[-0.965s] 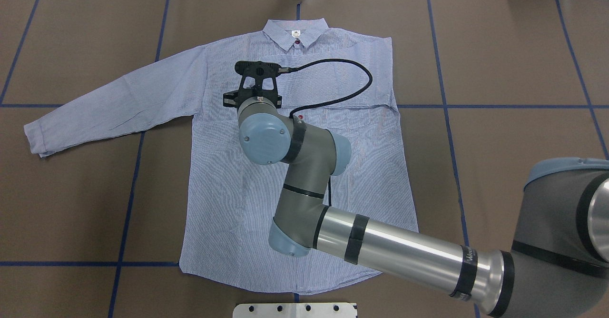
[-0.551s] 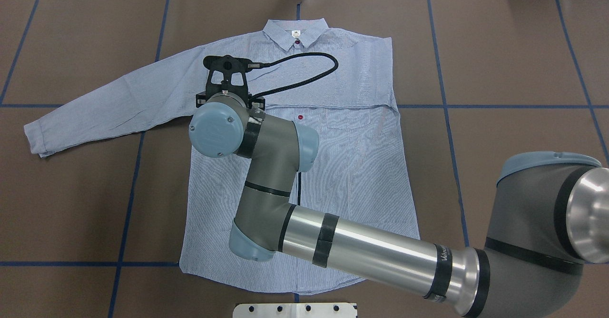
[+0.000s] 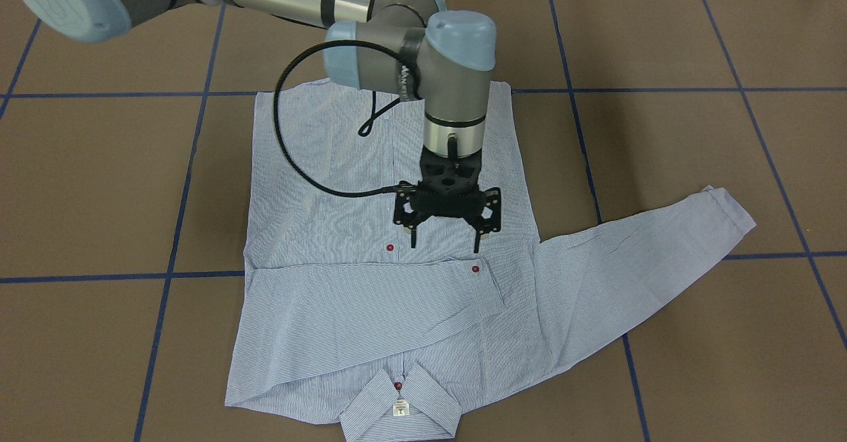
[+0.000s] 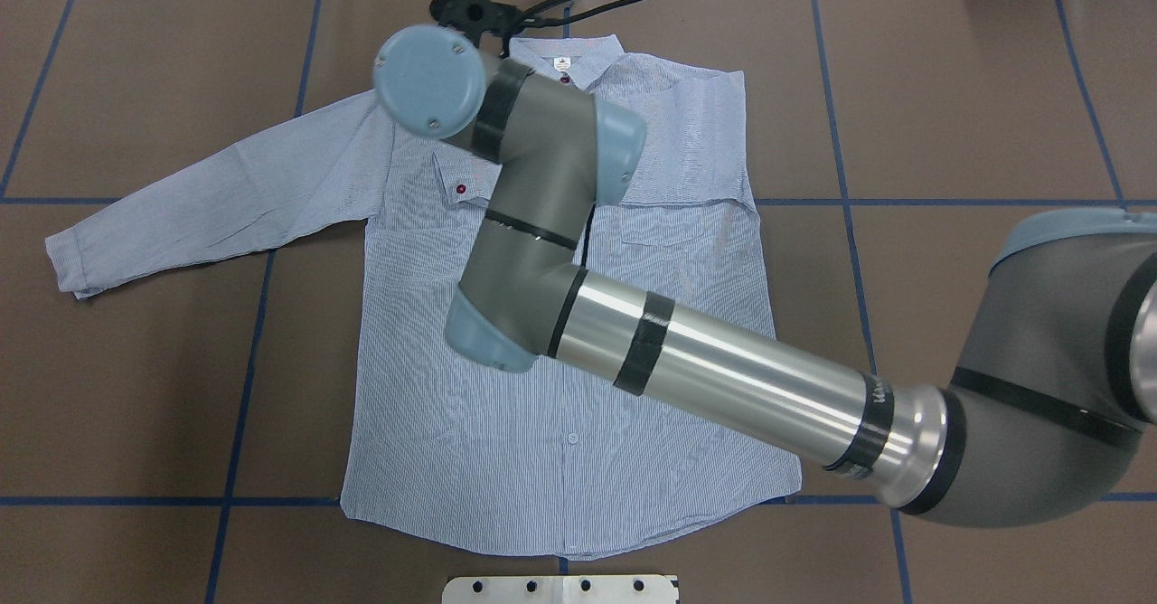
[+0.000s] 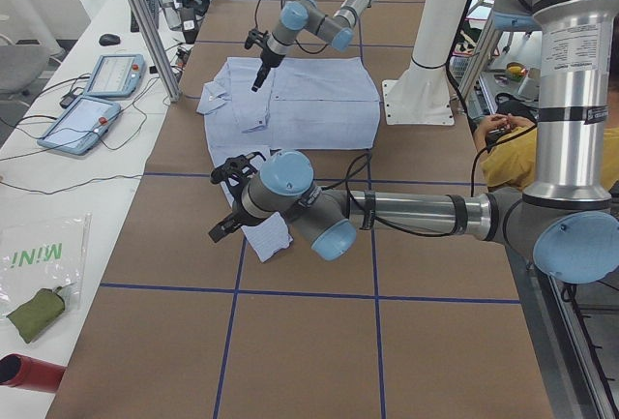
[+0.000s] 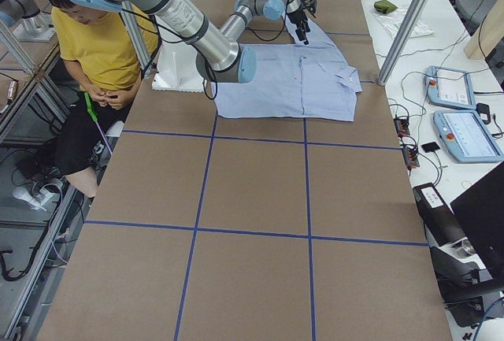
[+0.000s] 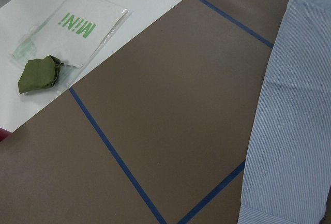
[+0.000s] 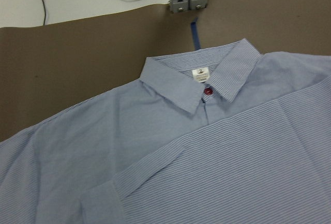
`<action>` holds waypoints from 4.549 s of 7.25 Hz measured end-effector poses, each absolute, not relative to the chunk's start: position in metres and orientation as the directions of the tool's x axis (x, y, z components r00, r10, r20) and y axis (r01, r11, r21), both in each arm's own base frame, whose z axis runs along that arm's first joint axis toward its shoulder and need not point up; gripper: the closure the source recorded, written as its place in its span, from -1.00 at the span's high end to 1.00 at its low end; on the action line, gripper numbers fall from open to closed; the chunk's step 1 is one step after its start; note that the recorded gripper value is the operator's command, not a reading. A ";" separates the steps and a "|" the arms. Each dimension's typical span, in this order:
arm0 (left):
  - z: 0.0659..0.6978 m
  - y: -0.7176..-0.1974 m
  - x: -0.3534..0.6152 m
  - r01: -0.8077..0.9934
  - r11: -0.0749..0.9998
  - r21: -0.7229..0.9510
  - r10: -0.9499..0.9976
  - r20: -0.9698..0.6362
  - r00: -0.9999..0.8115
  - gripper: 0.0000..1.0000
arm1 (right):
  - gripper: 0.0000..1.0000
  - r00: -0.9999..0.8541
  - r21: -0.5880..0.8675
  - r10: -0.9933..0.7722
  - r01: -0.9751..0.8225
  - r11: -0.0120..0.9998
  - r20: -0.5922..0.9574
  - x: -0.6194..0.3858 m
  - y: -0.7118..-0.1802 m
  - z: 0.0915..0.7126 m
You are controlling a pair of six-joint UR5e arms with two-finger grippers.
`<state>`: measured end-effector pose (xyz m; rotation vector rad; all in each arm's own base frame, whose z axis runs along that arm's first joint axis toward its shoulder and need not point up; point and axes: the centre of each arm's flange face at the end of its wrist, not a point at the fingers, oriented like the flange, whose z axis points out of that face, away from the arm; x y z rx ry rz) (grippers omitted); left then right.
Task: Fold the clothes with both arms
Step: 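Carry the grasped sleeve with the right gripper across the shirt toward the collar, then release the sleeve on the shirt front and raise the right gripper away, then lower the left gripper to the cuff of the other sleeve and grasp it, then carry the grasped sleeve with the left gripper across the shirt front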
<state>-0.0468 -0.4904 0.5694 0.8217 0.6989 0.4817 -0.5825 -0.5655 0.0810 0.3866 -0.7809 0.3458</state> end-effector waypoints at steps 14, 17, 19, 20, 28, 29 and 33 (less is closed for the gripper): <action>0.683 -0.399 0.179 0.401 0.852 0.338 0.123 -0.872 0.474 0.30 | 1.00 0.703 0.284 -0.172 -0.045 0.958 0.690 -0.019 -0.521 0.417; 0.691 -0.397 0.185 0.387 0.860 0.333 0.118 -0.867 0.484 0.06 | 1.00 0.704 0.285 -0.172 -0.044 0.958 0.689 -0.018 -0.520 0.419; 0.692 -0.397 0.190 0.379 0.863 0.333 0.121 -0.866 0.484 -0.15 | 1.00 0.704 0.287 -0.175 -0.042 0.957 0.688 -0.018 -0.520 0.419; 0.694 -0.398 0.192 0.376 0.865 0.333 0.121 -0.865 0.487 -0.25 | 1.00 0.705 0.287 -0.176 -0.041 0.957 0.688 -0.018 -0.520 0.419; 0.649 -0.407 0.202 0.356 0.850 0.389 0.218 -0.874 0.433 -1.00 | 1.00 0.702 0.294 -0.175 -0.051 0.954 0.690 -0.018 -0.517 0.421; 0.615 -0.421 0.214 0.367 0.827 0.426 0.276 -0.876 0.395 -1.00 | 1.00 0.702 0.291 -0.173 -0.052 0.955 0.691 -0.017 -0.516 0.422; 0.451 -0.486 0.269 0.473 0.731 0.492 0.463 -0.866 0.186 -1.00 | 1.00 0.703 0.286 -0.168 -0.053 0.957 0.691 -0.017 -0.516 0.425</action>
